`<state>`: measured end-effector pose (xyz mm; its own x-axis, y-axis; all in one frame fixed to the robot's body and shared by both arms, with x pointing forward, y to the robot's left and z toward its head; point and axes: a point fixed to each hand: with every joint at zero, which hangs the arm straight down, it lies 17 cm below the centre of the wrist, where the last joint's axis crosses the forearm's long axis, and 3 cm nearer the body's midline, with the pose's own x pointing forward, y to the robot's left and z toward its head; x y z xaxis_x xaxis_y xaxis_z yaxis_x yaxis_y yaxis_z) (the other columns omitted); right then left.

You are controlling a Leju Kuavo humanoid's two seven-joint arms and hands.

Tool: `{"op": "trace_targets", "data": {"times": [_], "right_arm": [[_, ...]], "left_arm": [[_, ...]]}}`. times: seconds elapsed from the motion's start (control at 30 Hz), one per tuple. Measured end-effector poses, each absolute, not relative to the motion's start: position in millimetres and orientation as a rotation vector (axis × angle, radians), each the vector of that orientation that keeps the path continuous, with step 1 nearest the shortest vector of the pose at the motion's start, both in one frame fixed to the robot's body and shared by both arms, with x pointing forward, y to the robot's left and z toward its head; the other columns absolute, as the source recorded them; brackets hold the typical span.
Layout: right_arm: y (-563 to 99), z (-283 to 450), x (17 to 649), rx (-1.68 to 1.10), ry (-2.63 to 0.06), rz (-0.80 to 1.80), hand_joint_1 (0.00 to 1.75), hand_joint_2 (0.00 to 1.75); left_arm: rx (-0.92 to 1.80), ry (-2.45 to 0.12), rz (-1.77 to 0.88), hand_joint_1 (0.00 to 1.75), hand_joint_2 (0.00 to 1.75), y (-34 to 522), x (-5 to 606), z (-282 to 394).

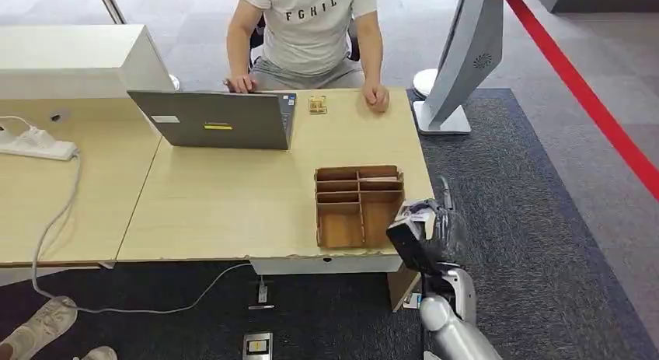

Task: Pass the card to the sensor for recognition and then transmit it.

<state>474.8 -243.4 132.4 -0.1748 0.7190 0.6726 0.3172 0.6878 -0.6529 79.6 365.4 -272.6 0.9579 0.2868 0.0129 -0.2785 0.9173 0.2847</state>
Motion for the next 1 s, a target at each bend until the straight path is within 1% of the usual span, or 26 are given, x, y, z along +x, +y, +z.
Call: {"op": "trace_targets", "data": {"times": [0.27,0.43,0.6,0.73,1.0], "right_arm": [[-231,188,477,-0.809,-1.899,0.376,1.75,1.75],[-226,242,497,-0.883,-1.987,0.379,1.75,1.75],[-220,286,513,-0.990,-2.018,0.401,1.75,1.75],[-214,307,520,-1.111,-1.994,0.464,1.75,1.75],[-196,334,528,-1.210,-2.005,0.550,1.75,1.75]], "left_arm": [[0.303,0.038,0.255,0.12,1.75,367,78,-272],[0.291,0.026,0.224,0.12,1.75,366,81,-272],[0.259,0.004,0.204,0.14,1.75,366,85,-273],[0.225,-0.018,0.170,0.14,1.75,368,89,-272],[0.218,-0.030,0.176,0.14,1.75,379,91,-271]]}}
